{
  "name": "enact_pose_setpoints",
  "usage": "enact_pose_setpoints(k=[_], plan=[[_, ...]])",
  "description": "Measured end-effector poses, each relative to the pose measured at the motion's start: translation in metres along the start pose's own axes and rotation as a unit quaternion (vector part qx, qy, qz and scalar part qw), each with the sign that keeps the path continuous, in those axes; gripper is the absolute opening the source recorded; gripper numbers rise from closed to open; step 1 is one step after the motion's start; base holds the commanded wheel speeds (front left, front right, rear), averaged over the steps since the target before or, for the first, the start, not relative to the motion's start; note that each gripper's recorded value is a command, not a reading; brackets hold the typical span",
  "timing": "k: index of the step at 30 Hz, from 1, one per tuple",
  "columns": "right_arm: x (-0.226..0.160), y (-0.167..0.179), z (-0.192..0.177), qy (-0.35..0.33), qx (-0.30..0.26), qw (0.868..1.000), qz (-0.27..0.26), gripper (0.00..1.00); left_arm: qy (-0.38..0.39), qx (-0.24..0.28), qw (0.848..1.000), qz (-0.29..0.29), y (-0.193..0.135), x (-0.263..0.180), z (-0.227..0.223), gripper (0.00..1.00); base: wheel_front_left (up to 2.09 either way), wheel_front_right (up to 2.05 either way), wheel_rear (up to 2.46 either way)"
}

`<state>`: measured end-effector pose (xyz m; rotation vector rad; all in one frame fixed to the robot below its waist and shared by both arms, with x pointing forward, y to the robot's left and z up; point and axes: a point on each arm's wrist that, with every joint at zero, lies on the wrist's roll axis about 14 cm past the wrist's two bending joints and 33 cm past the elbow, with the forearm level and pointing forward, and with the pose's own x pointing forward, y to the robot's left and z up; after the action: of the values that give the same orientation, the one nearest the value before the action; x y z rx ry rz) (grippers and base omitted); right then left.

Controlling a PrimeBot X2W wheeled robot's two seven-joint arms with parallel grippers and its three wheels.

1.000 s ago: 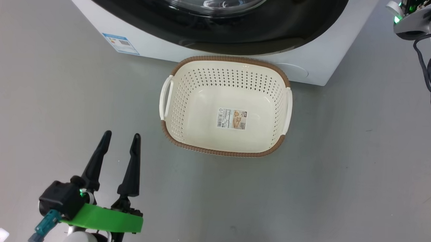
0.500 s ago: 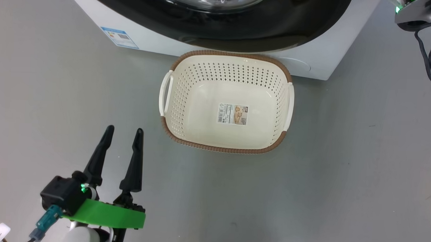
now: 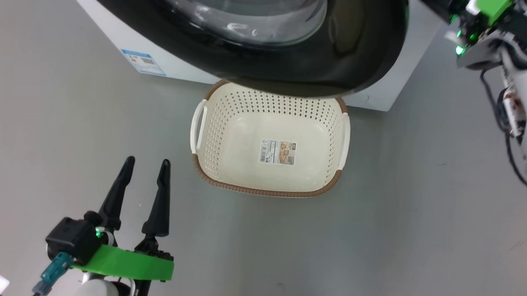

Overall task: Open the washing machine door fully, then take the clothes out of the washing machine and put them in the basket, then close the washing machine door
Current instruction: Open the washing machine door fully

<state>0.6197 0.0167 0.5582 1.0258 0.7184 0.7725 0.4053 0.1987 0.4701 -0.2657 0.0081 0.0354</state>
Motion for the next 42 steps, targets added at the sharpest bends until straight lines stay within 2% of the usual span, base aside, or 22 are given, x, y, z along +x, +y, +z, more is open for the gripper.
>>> enact_pose_setpoints(k=[10, 26, 34, 42], plan=[[-0.014, 0.003, -0.047, 0.056, -0.03, 0.998, -0.004, 0.0, -0.006, -0.004, 1.0, -0.002, -0.003, -0.011, 0.005, 1.0, 0.0, 0.0, 0.0], [-0.04, 0.03, -0.13, 0.132, -0.055, 0.989, 0.022, 0.0, -0.02, -0.002, 1.0, 0.015, 0.003, -0.049, 0.017, 1.0, 0.0, 0.0, 0.0], [-0.04, 0.048, -0.175, 0.178, -0.067, 0.981, 0.047, 0.0, -0.023, -0.004, 0.999, 0.033, 0.011, -0.071, 0.019, 1.0, 0.0, 0.0, 0.0], [-0.032, 0.069, -0.222, 0.231, -0.082, 0.966, 0.08, 0.0, -0.032, -0.003, 0.998, 0.054, 0.021, -0.088, 0.024, 1.0, 0.0, 0.0, 0.0]])
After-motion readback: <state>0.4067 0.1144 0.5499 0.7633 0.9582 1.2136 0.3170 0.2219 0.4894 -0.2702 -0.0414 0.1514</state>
